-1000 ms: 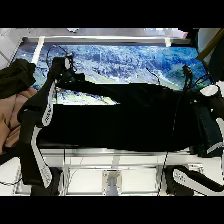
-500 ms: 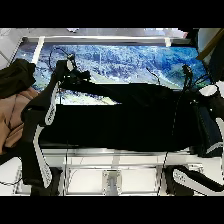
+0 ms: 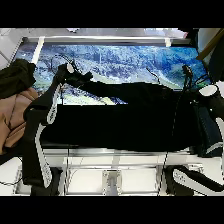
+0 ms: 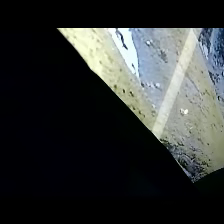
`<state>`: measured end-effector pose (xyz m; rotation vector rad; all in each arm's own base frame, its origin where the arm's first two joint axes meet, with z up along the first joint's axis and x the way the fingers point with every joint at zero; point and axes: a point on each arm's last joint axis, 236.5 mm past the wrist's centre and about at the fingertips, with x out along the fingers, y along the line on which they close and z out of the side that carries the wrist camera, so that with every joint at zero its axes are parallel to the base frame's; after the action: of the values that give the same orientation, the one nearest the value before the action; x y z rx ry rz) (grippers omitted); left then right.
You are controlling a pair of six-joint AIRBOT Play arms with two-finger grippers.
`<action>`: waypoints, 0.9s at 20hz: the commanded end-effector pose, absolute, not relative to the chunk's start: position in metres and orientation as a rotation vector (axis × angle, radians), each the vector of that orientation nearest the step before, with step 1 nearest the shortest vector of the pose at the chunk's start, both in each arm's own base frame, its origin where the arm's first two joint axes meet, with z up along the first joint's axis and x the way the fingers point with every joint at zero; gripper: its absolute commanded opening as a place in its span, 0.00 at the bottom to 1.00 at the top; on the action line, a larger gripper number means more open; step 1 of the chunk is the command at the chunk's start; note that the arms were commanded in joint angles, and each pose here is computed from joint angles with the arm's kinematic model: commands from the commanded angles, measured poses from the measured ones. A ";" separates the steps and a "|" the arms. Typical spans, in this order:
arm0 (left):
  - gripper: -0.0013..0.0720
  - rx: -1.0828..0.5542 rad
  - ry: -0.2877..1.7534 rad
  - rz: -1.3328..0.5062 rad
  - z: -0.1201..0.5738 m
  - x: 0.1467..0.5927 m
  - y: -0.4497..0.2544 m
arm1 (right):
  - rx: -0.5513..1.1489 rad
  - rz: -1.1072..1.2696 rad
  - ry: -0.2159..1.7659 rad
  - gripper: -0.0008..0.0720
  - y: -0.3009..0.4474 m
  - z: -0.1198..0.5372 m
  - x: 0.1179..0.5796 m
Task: Fold the clothes and pants, and hang the long-sleeved shirts on hangers.
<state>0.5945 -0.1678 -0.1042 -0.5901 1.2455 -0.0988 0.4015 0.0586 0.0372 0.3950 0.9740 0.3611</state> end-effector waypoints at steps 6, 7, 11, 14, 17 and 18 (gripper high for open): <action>0.02 -0.344 1.201 -0.061 -0.045 0.586 -0.112 | 0.389 0.372 0.992 0.54 0.060 0.035 0.397; 0.02 -0.274 1.204 -0.013 -0.032 0.580 -0.092 | 0.390 0.374 0.996 0.54 0.061 0.035 0.397; 0.02 -0.027 1.226 0.192 0.015 0.543 -0.017 | 0.393 0.389 1.015 0.54 0.064 0.034 0.392; 0.02 0.043 1.214 0.280 0.020 0.527 0.017 | 0.395 0.401 1.030 0.54 0.066 0.033 0.388; 0.32 -0.079 1.134 0.326 0.017 0.546 0.037 | 0.395 0.398 1.025 0.54 0.066 0.033 0.389; 0.85 -0.131 1.117 0.328 0.013 0.552 0.043 | 0.395 0.398 1.025 0.54 0.066 0.033 0.389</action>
<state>0.5425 0.0172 0.0114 -0.0718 1.1800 0.2737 0.3900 0.0647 0.0334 0.3941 1.0220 0.3938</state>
